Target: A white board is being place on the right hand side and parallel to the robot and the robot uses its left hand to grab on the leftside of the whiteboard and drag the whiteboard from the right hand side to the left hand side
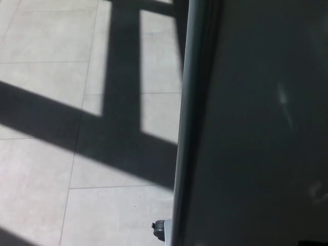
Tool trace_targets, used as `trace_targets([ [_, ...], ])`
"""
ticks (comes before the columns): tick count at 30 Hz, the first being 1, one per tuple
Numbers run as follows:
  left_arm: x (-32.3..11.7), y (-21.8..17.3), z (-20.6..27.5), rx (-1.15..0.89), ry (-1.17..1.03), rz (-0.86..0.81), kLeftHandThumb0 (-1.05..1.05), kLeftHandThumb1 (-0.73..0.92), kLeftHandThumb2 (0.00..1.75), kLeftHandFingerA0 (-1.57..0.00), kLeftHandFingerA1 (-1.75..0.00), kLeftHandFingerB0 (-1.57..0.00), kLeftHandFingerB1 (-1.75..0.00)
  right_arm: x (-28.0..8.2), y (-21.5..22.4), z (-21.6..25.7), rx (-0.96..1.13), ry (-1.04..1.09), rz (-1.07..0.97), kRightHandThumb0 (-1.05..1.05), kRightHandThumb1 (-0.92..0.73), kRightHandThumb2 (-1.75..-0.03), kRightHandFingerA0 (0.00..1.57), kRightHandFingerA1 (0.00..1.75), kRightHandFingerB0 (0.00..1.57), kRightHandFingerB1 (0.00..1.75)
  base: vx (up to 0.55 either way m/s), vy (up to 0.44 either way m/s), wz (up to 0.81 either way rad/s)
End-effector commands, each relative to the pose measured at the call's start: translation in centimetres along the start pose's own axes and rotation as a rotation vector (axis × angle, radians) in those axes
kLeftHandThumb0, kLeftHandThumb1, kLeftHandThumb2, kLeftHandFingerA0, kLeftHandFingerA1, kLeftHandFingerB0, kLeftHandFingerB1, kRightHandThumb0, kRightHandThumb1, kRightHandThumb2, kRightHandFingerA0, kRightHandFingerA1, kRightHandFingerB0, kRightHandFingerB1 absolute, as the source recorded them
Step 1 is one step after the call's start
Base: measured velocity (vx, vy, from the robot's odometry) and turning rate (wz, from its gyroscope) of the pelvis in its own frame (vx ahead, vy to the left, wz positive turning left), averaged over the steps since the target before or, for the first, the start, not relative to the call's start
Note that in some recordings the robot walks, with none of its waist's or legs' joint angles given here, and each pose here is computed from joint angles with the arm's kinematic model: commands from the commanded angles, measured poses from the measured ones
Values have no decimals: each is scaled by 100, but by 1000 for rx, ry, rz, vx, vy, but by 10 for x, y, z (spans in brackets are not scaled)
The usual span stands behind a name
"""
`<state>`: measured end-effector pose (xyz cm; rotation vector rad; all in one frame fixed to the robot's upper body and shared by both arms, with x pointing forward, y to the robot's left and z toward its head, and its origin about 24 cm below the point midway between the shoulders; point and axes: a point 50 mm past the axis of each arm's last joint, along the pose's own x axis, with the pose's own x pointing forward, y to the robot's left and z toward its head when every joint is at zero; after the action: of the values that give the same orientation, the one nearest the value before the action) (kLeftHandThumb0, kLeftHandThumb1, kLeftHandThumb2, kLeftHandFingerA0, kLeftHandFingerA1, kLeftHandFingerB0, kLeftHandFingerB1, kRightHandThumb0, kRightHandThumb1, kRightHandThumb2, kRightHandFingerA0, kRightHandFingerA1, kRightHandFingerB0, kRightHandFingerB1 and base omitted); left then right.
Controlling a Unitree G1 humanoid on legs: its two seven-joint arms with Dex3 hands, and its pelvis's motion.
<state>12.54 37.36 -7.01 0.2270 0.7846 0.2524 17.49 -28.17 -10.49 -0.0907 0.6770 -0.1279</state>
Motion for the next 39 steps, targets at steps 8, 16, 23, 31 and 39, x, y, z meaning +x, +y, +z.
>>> trace_targets([
  [8, 7, -4, 91, -80, -408, -120, -28, 62, 63, -26, -36, -23, -32, -4, -1, 0, -12, -70, 21, -52, -59, -60, 93, 66, 63, 45, 0, 0, 0],
  [16, -8, -49, 201, -35, -616, -377, -22, 60, 61, -22, -36, -20, -30, -4, 0, -1, 11, -69, 20, -51, -58, -60, 91, 68, 65, 45, 1, 0, 1],
  [23, -24, -90, 252, 146, -734, -482, -23, 54, 59, -26, -37, -24, -31, -5, -2, -2, 21, -71, 15, -52, -58, -60, 93, 68, 64, 45, 0, 0, 0],
  [31, -34, -143, 287, 288, -809, -593, -26, 32, 87, -7, -50, -6, -48, -4, -4, 1, 28, -80, 27, -51, -60, -60, 92, 65, 63, 44, 0, 0, 0],
  [39, -39, -172, 311, 351, -856, -607, -55, 39, 66, -25, -41, -8, -32, -4, -4, 5, 11, -101, 43, -49, -61, -61, 92, 69, 62, 45, 0, 1, 1],
])
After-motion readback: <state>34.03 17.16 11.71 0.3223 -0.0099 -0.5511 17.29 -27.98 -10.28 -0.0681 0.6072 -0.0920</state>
